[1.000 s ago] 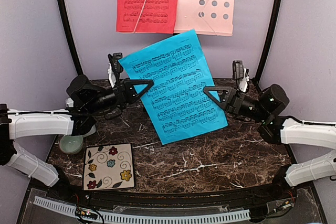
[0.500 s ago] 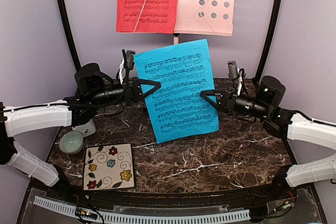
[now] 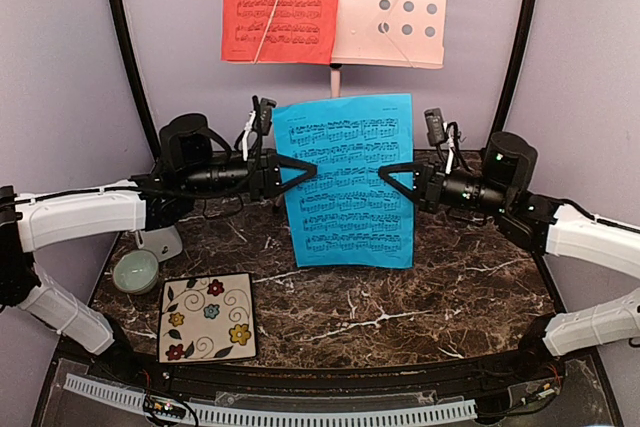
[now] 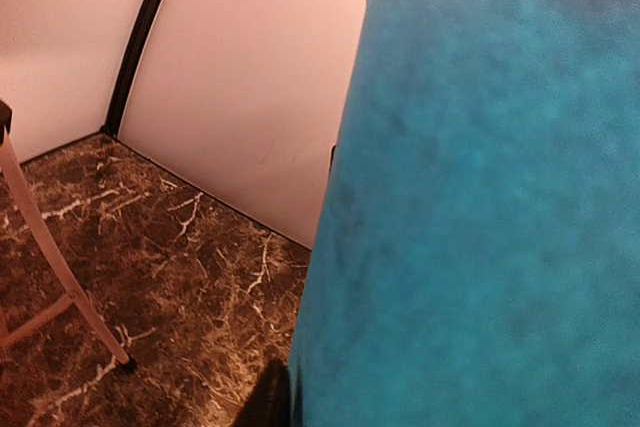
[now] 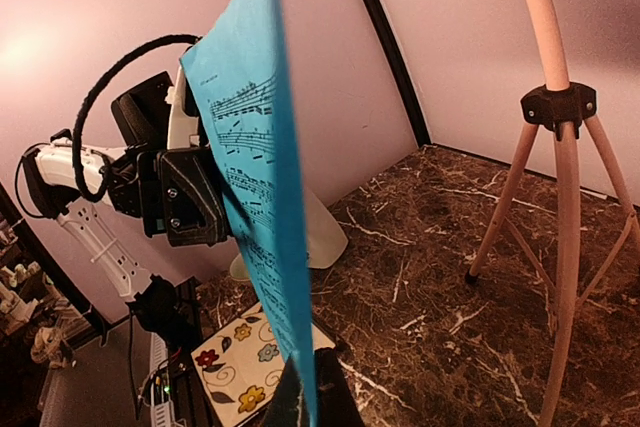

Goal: Set up the instrument practice props

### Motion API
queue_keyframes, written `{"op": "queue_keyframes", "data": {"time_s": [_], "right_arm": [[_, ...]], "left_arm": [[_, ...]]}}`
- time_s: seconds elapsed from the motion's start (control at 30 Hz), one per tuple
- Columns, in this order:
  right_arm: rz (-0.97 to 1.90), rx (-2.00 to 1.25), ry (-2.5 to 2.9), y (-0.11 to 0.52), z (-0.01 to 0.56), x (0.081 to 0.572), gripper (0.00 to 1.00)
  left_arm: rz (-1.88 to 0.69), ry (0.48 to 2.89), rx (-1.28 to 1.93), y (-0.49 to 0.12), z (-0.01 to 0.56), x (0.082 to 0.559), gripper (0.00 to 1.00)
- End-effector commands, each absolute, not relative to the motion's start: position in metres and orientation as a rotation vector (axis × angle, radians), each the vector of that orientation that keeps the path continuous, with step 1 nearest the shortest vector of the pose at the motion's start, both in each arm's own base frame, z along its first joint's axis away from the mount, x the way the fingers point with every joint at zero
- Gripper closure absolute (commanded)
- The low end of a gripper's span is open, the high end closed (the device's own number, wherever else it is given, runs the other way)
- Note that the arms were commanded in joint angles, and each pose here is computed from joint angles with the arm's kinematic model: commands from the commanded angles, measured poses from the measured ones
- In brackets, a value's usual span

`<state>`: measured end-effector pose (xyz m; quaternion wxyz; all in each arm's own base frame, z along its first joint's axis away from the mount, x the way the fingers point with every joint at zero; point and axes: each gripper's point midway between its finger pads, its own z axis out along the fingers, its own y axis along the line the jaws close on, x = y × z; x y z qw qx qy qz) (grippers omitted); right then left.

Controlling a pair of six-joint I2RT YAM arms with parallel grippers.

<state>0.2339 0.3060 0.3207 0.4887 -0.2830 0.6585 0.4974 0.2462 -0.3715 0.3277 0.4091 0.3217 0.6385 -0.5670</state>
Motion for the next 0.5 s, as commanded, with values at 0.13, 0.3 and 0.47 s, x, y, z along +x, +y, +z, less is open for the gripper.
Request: {"op": "queue_keyframes", "data": {"time_s": [0.13, 0.3, 0.47], "right_arm": [[1.344, -0.592, 1.368, 0.296, 0.396, 0.236, 1.0], [1.417, -0.59, 1.28, 0.29, 0.421, 0.229, 1.0], [1.455, -0.614, 1.221, 0.289, 0.442, 0.224, 1.0]], "left_arm": [[-1.378, 1.428, 0.772, -0.372, 0.387, 0.257, 0.76], [-1.342, 1.322, 0.756, -0.366, 0.425, 0.257, 0.78], [-1.311, 1.248, 0.766, -0.365, 0.458, 0.257, 0.75]]}}
